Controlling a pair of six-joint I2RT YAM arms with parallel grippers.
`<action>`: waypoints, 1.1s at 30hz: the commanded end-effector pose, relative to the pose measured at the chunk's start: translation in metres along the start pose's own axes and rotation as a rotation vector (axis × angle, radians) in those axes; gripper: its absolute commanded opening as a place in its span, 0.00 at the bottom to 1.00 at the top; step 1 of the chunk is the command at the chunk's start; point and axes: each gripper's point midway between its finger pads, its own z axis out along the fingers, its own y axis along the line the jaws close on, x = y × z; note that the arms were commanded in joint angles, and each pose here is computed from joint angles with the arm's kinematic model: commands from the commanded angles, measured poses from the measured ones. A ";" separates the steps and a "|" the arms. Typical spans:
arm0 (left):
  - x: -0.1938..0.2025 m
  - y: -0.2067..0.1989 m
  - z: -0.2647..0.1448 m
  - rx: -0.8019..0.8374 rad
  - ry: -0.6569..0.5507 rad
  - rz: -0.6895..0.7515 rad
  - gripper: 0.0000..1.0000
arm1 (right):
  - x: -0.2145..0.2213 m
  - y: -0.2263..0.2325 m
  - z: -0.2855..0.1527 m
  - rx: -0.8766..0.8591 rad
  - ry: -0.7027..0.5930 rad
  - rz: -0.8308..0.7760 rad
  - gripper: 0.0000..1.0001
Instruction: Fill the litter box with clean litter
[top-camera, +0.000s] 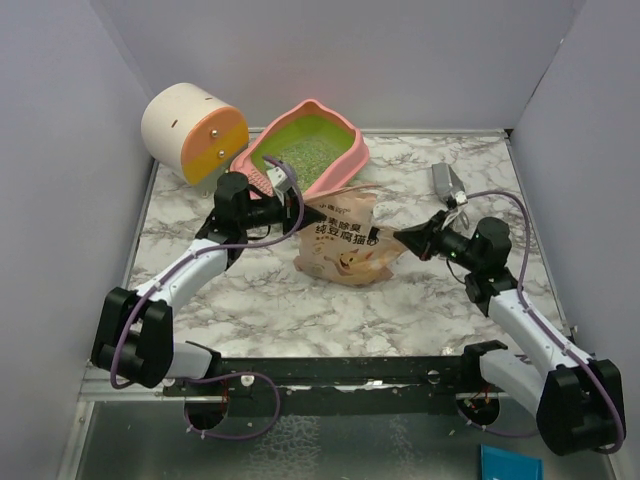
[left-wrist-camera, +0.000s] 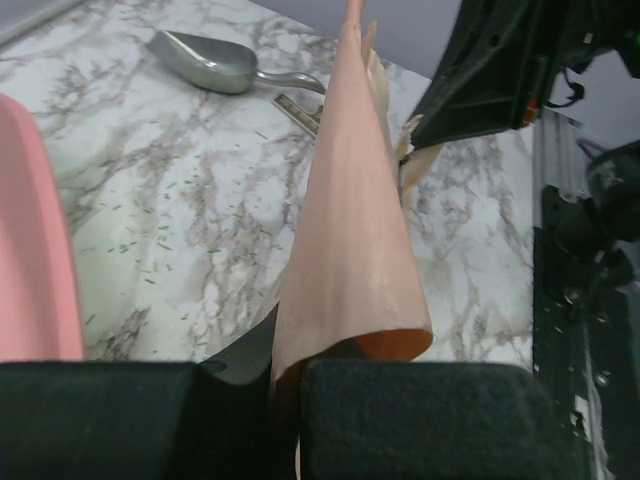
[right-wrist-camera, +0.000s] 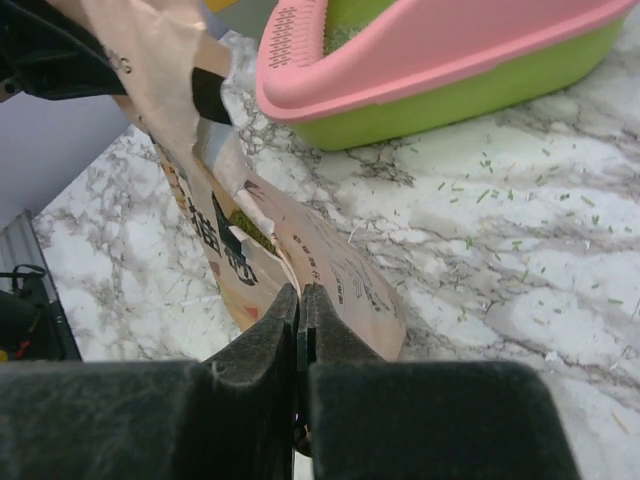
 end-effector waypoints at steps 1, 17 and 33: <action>-0.021 -0.035 -0.009 0.220 0.074 -0.065 0.00 | 0.004 -0.008 -0.011 0.020 0.057 0.163 0.01; 0.016 -0.054 -0.031 0.349 0.150 -0.504 0.00 | 0.004 -0.012 -0.017 0.041 0.077 0.228 0.01; 0.053 0.018 -0.054 -0.246 0.442 -0.546 0.22 | 0.003 -0.004 -0.018 0.000 0.125 0.214 0.01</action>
